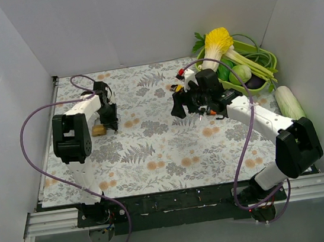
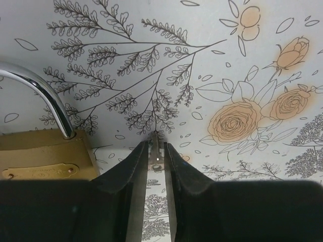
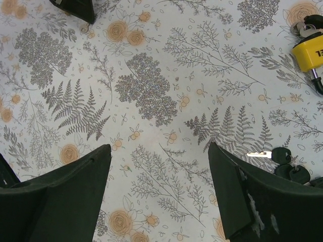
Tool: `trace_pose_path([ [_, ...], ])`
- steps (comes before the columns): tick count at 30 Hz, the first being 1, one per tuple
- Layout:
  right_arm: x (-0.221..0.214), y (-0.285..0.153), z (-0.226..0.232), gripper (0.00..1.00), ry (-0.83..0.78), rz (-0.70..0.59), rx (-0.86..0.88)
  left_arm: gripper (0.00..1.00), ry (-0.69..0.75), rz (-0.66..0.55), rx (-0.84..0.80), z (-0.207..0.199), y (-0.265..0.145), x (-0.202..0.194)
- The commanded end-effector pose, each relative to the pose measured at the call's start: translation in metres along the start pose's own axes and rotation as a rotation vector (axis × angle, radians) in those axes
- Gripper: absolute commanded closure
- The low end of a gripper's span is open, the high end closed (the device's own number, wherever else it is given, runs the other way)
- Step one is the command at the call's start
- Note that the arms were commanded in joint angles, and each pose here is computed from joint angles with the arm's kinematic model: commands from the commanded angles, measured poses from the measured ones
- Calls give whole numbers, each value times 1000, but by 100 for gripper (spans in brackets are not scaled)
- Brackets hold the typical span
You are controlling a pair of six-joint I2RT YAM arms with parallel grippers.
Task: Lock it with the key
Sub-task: Place the key at the center of the board.
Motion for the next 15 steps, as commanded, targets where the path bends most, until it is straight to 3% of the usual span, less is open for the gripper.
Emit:
trace_pose_path([
  [1,0,-3,-2,15,-9,0,0,76,12,-20,43,8,5,2],
  [4,0,-5,-5,15,-11,2,-7,62,12,-25,45,8,2,3],
  [9,1,-8,-7,15,-16,0,-13,53,10,-46,19,3,-7,10],
  [13,-4,-13,-11,14,-23,36,-2,47,9,-118,-66,-14,-35,30],
  [15,-13,-16,-18,15,-109,70,27,37,27,-169,-163,-30,-60,45],
])
Point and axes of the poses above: each gripper's point midway between its finger pads, its own y axis out along the fingers, its own z axis along the line the jaws close on, x = y × z, the point moved 6 cm from there along -y, back along the fingers, and after that the axes turned 12 degrees about -y, right-handed, at the moved point
